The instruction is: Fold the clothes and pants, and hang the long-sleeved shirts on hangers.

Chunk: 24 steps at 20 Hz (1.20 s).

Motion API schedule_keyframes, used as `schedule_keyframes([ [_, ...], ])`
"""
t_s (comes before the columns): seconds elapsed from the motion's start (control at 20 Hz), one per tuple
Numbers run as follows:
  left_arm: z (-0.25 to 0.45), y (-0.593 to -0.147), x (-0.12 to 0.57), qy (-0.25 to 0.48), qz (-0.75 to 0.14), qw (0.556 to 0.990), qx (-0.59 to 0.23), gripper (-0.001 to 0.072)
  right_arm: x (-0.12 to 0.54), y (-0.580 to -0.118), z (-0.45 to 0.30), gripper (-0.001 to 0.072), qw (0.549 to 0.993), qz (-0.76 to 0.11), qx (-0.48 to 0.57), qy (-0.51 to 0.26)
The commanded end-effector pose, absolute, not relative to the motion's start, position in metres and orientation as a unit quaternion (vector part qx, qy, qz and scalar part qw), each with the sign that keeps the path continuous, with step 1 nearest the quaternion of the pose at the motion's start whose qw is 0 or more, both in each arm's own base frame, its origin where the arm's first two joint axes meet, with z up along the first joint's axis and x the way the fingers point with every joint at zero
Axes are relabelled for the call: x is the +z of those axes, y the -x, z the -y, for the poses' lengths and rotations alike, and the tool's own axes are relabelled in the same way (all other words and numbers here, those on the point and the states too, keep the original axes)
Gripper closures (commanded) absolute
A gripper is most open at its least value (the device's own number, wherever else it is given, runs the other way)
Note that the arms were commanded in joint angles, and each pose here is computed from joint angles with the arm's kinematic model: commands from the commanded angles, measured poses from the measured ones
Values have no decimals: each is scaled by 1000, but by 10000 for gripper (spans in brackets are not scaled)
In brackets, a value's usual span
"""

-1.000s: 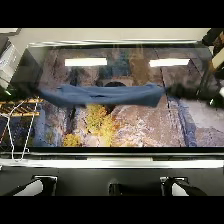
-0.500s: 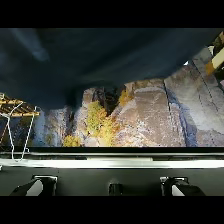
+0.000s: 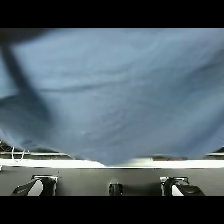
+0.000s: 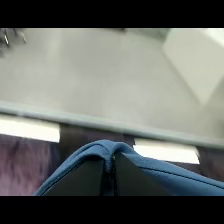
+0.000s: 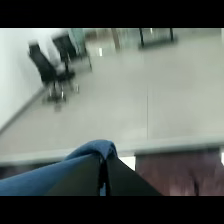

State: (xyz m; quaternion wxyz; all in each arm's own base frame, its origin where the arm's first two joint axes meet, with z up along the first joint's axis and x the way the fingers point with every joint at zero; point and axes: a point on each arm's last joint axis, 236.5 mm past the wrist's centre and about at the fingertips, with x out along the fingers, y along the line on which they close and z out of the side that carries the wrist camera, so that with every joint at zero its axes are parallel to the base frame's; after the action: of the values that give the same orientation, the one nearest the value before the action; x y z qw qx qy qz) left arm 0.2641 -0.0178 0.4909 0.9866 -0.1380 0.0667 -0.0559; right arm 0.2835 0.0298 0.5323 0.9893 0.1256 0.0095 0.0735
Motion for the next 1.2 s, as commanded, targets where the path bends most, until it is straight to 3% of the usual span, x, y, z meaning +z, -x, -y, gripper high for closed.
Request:
schedule_keyframes([
  [0.0,20,-326,404,157,-218,957,-108,690,412,-360,-41,685,959,-210,86,-172],
  [0.15,18,-401,304,172,-339,915,-137,690,294,-424,-35,684,914,-353,67,-190],
  [0.3,31,-465,194,191,-441,862,-162,689,197,-477,-32,684,873,-439,54,-208],
  [0.45,54,-522,102,195,-477,840,-172,690,121,-527,-27,684,852,-468,39,-230],
  [0.7,61,-590,5,212,-463,850,-136,689,36,-585,-21,684,845,-461,19,-270],
  [0.9,60,-590,-15,181,-480,845,-154,689,8,-585,-17,684,835,-482,9,-265],
  [1.15,51,-540,-29,177,-566,784,-180,689,-16,-541,-6,684,794,-569,-12,-214],
])
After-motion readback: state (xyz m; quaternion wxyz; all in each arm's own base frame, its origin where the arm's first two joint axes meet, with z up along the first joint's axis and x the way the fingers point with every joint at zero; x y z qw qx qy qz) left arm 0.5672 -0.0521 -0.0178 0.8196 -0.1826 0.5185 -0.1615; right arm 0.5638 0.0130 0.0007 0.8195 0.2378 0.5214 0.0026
